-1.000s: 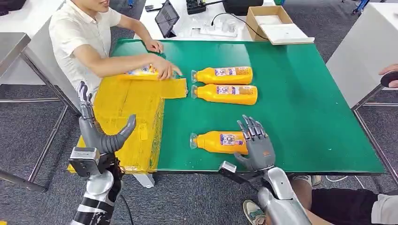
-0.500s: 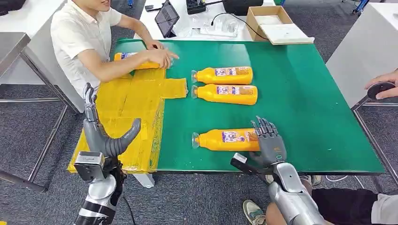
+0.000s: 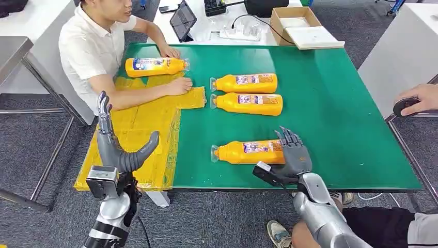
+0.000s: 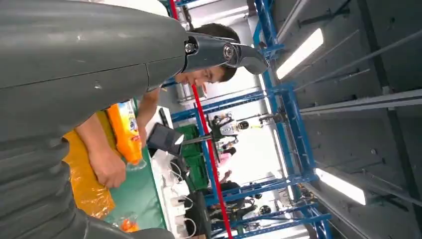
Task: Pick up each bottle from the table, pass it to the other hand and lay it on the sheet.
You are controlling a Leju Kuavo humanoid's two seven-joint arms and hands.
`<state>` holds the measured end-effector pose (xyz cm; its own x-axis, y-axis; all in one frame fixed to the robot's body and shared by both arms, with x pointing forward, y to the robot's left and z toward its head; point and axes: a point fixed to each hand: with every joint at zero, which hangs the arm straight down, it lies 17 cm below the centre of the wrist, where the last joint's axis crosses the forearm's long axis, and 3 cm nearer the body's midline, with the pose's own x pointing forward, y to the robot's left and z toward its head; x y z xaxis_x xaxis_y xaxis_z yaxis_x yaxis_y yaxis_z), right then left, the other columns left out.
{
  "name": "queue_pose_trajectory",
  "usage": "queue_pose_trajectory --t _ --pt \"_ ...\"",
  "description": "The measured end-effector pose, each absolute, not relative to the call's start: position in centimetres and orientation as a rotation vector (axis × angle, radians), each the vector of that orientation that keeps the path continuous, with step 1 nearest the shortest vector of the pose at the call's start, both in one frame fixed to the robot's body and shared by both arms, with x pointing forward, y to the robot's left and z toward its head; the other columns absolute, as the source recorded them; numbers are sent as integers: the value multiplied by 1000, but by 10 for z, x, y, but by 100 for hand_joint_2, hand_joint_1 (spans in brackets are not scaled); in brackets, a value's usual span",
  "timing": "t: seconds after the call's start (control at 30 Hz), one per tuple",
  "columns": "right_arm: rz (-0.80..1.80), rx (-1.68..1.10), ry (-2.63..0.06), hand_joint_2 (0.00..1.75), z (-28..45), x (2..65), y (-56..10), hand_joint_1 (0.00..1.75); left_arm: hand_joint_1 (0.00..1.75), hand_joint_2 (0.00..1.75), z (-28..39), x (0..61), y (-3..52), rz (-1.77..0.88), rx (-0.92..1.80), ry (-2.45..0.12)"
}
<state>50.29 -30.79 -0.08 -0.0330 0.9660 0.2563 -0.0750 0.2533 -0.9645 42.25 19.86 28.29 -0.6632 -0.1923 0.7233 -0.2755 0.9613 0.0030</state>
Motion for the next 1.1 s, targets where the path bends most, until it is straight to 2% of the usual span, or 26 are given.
queue_pose_trajectory --t 0.03,0.07,0.2,0.33,0.87,0.93,1.1 --pt "1084 -939 -1284 175 -3 503 -308 117 0 175 283 422 199 136 327 -2314" --pt "1088 -923 -1266 175 -6 504 -308 134 0 175 283 423 198 135 326 -2314" --pt "1091 -846 -1227 175 -16 505 -306 169 0 175 284 423 197 128 314 -2317" --pt "1076 -804 -1247 175 -16 507 -302 173 0 175 285 426 194 123 304 -2319" --pt "1081 -727 -1272 175 -20 506 -292 169 0 175 285 431 188 112 268 -2317" --pt "1079 -723 -1277 175 -20 506 -292 175 0 175 284 431 188 114 266 -2316" --pt "983 -673 -1397 175 -10 501 -279 173 0 175 278 431 196 192 217 -2284"
